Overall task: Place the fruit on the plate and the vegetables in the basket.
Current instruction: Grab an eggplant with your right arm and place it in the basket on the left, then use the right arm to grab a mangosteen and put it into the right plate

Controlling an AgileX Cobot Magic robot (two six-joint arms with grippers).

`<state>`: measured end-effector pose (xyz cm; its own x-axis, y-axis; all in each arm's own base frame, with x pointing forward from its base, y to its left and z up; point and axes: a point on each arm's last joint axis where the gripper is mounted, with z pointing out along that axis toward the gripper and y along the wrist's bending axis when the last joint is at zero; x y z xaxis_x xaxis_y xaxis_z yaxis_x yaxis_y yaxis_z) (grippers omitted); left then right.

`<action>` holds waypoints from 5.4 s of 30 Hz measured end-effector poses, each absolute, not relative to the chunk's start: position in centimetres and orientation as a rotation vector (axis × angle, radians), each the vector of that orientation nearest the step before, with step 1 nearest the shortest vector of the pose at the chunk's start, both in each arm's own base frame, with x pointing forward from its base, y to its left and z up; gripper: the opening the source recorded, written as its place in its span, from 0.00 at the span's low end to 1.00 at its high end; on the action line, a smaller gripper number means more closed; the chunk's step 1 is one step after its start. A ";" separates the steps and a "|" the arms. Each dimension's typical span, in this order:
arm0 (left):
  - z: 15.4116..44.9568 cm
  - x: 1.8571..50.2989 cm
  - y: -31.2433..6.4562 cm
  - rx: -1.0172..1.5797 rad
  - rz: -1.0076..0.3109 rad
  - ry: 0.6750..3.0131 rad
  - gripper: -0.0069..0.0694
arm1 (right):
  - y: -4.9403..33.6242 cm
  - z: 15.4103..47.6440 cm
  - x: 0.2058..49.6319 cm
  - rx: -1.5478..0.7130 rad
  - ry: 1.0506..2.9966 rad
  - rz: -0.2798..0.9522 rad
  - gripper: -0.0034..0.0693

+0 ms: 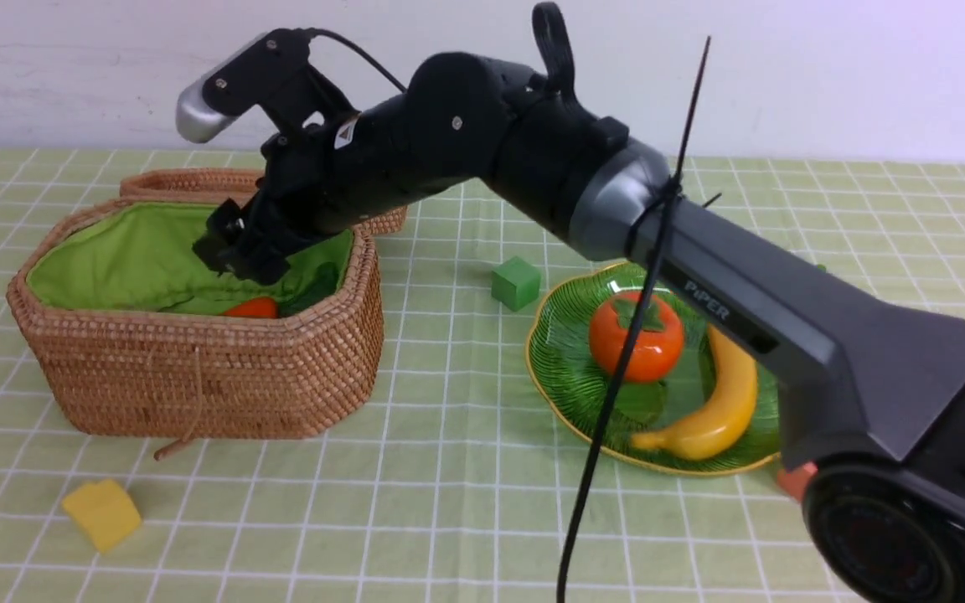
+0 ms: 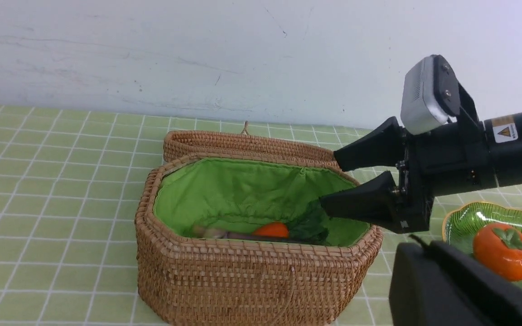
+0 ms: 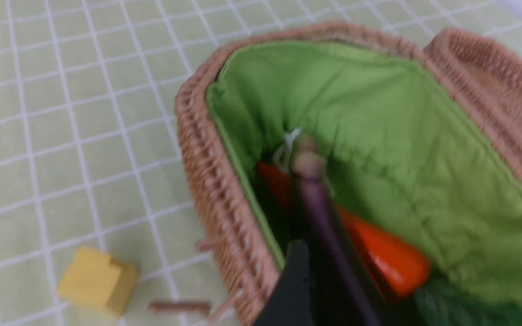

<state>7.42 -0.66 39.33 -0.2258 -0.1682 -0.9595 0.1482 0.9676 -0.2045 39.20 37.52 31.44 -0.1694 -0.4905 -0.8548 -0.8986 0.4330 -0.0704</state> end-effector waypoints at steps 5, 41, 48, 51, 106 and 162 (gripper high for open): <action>39.3 7.2 -1.6 0.090 -0.364 1.786 0.07 | 33.7 37.2 35.8 -1.174 2.029 0.515 0.65; 39.4 4.2 -6.0 0.647 -0.779 1.700 0.08 | -3.2 29.8 30.2 0.256 2.797 -0.006 0.21; 39.4 4.2 -6.0 0.650 -0.779 1.703 0.08 | -6.1 25.3 33.3 0.472 2.756 0.189 0.80; 39.4 4.2 -6.0 0.651 -0.778 1.704 0.08 | -6.3 23.4 34.8 0.493 2.721 0.203 0.95; 38.4 5.2 -4.7 0.571 -0.564 1.821 0.08 | 11.4 35.3 31.9 -0.245 2.510 0.499 0.82; 38.8 6.7 -2.4 0.247 -0.383 1.827 0.08 | 21.5 36.0 41.4 -0.604 2.468 0.138 0.82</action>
